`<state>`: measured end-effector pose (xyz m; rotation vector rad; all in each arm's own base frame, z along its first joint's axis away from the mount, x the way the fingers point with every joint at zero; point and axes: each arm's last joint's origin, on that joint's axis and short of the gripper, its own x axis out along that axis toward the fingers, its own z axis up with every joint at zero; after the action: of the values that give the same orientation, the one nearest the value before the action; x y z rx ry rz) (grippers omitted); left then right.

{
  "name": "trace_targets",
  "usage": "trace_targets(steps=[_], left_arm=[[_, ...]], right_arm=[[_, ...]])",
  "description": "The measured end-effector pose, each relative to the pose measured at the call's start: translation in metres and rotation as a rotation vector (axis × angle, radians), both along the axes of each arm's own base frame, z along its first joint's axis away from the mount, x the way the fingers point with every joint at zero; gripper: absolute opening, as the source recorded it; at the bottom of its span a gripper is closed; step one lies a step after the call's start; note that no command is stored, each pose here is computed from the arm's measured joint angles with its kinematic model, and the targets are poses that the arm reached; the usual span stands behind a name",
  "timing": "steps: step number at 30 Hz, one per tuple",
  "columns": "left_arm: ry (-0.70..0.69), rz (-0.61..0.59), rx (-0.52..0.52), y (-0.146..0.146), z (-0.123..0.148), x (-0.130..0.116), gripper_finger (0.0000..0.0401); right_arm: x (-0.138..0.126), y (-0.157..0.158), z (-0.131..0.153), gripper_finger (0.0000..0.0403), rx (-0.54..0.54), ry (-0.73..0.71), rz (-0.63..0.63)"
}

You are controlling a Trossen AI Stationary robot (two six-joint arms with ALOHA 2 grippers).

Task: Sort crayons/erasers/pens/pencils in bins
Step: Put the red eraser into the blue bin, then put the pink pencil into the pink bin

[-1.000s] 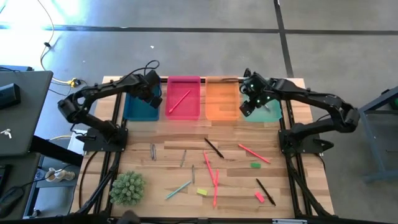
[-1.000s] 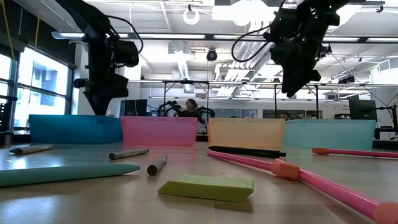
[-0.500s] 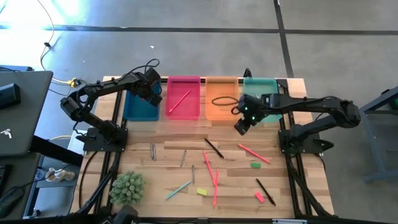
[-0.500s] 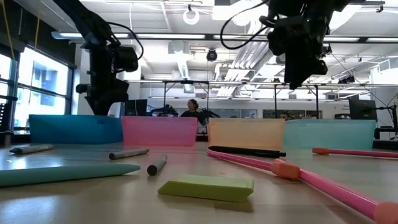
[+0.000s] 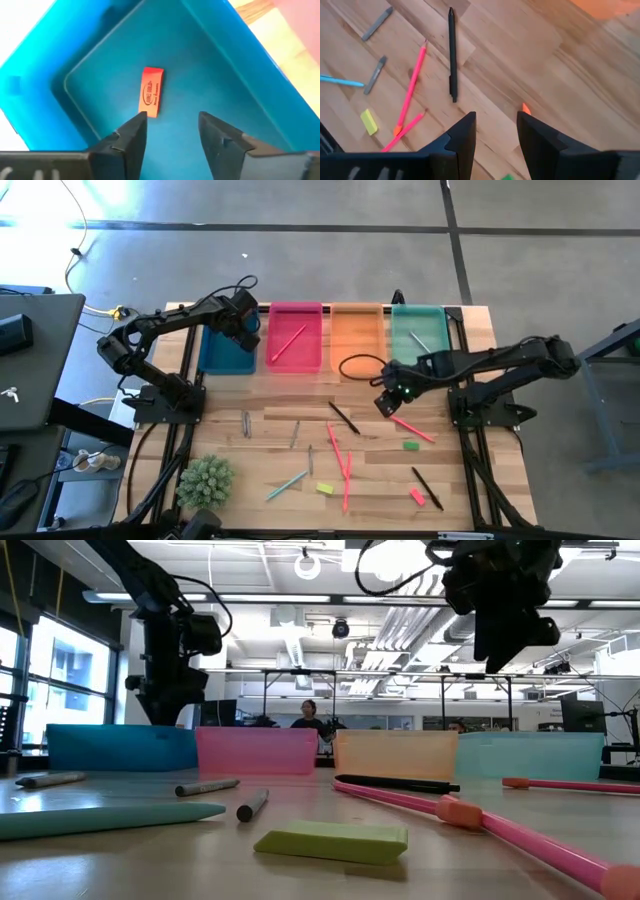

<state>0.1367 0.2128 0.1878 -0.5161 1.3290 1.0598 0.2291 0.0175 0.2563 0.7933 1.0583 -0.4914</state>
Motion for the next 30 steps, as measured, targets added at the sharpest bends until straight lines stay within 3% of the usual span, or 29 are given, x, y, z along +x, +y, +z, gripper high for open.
trace_targets(steps=[4,11,23,30], left_arm=[[0.024,-0.040,-0.018,-0.001,0.000,-0.001,0.0189],[0.005,-0.061,-0.043,-0.004,0.006,-0.001,0.0191],[-0.231,-0.146,0.059,0.003,0.088,0.009,0.0193],[-0.402,-0.171,0.045,-0.016,0.112,0.003,0.0193]], right_arm=[[0.003,0.009,0.002,0.0135,-0.013,-0.054,-0.030],[0.023,0.015,0.016,0.0135,-0.040,-0.308,0.006],[0.040,0.008,0.036,0.0135,-0.121,-0.577,0.028],[0.046,0.016,0.061,0.0135,-0.229,-0.631,0.061]])
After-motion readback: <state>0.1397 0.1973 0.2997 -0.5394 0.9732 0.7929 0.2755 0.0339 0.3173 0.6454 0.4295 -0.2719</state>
